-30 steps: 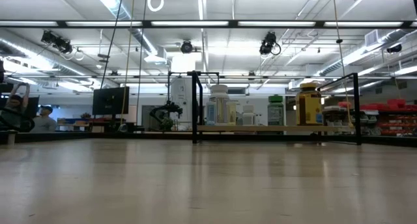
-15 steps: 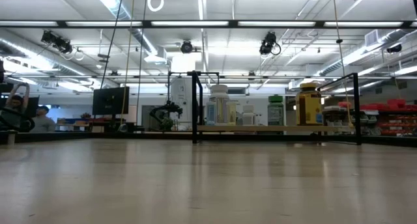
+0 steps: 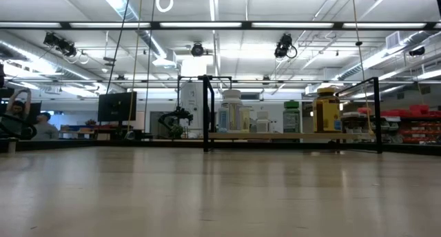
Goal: Pick and place medicine bottles onto shelf by color
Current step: Put the pink pill bottle on the shelf
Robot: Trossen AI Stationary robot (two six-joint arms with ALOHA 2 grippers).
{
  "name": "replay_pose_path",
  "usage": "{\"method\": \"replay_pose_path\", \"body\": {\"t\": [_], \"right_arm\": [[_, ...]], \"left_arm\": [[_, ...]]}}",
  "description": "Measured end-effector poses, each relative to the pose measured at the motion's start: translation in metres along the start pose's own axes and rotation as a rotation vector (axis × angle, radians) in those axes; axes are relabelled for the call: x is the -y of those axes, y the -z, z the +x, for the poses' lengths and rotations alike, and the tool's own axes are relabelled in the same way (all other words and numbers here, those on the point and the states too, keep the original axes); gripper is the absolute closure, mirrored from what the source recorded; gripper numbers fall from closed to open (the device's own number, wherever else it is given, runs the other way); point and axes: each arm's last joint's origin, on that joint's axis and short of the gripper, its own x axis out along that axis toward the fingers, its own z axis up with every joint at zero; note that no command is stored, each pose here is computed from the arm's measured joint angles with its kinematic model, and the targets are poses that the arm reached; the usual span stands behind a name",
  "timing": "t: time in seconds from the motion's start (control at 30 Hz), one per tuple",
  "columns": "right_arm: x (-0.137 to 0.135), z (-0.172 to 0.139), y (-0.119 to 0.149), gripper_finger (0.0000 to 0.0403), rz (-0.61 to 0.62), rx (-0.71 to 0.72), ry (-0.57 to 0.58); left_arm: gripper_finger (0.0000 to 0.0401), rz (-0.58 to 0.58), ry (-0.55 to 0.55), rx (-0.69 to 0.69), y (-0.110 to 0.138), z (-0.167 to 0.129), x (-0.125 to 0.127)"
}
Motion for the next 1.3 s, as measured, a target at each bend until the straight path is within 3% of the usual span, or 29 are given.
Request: {"method": "replay_pose_path", "body": {"t": [1.3], "right_arm": [[0.0009,-0.0012,-0.0023,0.0276,0.012,-0.004,-0.006]], "left_arm": [[0.0302,0.053,0.012,0.043,-0.0047,0.0001,0.0021]]}}
